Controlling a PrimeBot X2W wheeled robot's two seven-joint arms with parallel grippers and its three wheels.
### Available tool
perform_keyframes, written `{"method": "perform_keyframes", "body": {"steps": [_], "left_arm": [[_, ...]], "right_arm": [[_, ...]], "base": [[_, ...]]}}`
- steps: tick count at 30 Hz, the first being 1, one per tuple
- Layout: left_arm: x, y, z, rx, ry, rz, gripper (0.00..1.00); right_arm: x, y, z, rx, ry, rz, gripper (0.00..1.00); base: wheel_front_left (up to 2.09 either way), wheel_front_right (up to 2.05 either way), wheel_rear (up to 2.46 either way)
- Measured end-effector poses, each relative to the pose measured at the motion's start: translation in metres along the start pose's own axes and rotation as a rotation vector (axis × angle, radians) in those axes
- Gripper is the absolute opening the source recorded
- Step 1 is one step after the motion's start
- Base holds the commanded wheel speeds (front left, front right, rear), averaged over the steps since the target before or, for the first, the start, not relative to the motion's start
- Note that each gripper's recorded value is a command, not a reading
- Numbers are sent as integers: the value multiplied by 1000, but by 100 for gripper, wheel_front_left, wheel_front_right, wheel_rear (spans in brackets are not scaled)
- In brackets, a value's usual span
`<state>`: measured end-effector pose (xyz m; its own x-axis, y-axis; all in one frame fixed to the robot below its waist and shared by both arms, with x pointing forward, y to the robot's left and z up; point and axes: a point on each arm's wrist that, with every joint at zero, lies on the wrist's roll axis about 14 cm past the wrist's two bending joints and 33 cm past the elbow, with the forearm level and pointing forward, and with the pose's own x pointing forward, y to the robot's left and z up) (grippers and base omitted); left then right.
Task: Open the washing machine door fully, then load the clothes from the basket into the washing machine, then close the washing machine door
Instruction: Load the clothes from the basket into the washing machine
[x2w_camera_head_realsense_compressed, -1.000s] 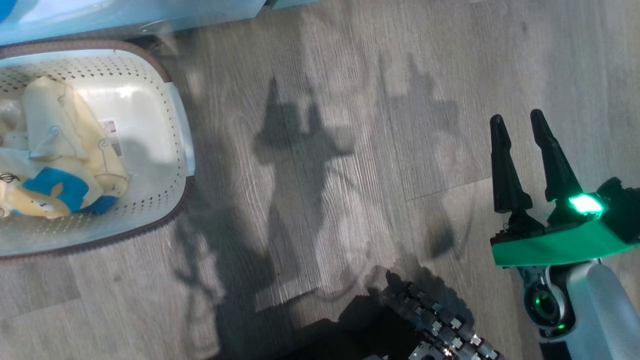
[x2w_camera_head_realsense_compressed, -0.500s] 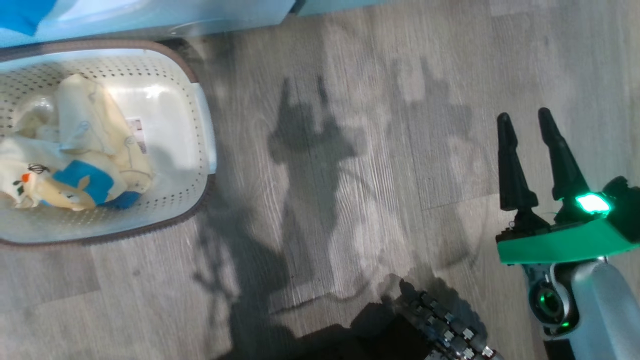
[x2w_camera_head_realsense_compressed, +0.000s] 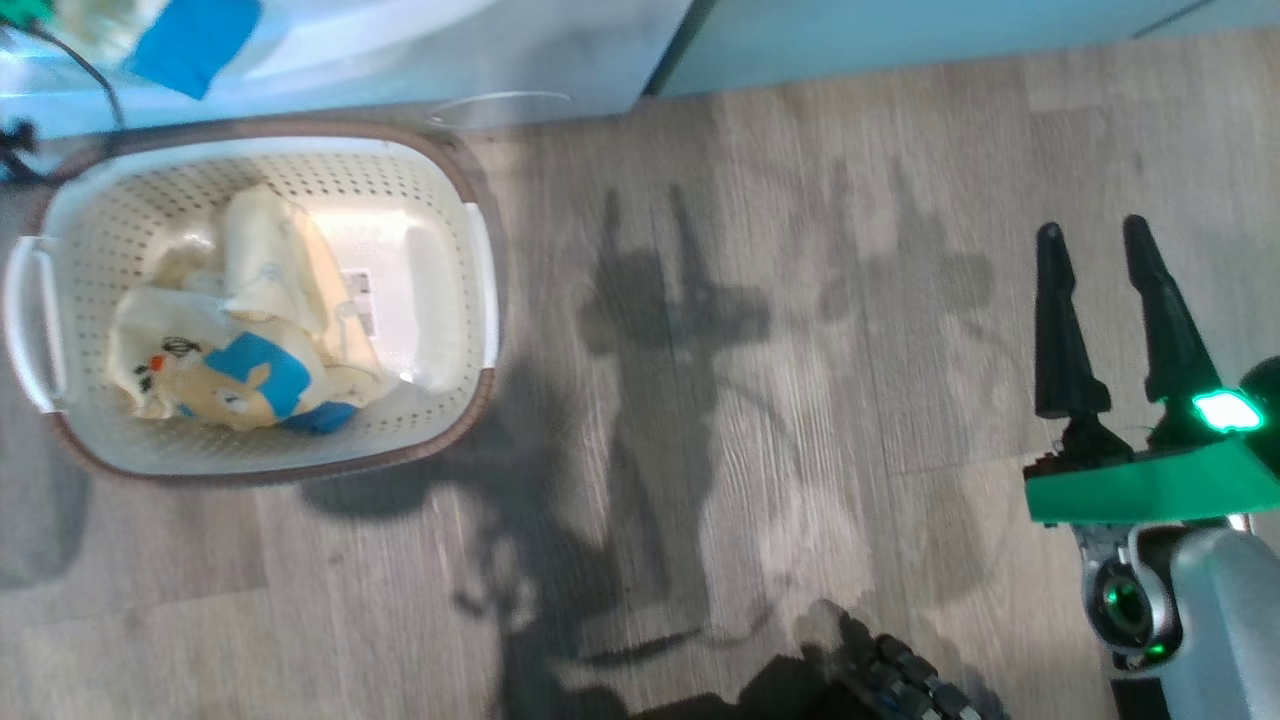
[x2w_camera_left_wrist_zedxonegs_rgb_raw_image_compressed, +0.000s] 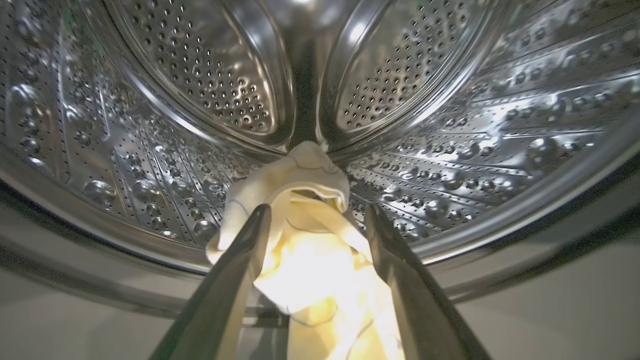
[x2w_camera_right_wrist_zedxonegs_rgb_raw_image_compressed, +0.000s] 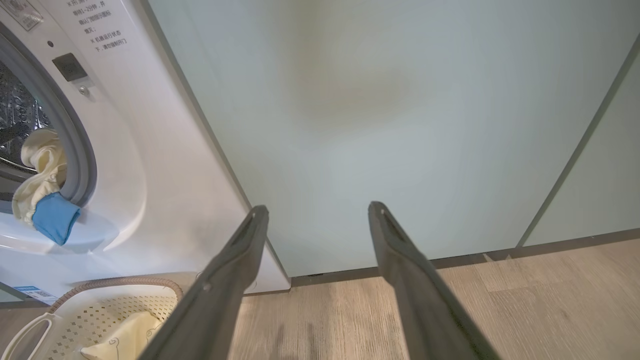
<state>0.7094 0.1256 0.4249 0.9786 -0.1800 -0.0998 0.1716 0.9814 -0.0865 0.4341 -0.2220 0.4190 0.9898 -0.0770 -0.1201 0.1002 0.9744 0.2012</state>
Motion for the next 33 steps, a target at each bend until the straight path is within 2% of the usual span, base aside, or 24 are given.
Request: {"method": "perform_keyframes", "body": {"steps": [9,14,33], "left_arm": [[-72,-15,17,-30,-109,15,100],[-122,-14,9,-40,-91,62,100],[-244,-10,12,-71,-67,193,100]], "right_arm": [[-6,9,11,-8,-30,23,100],[-6,16,18,-19,-49,45,100],[-35,43,24,-38,-54,121,100]], "base": [[0,0,0],[0,0,0],[0,0,0]]}}
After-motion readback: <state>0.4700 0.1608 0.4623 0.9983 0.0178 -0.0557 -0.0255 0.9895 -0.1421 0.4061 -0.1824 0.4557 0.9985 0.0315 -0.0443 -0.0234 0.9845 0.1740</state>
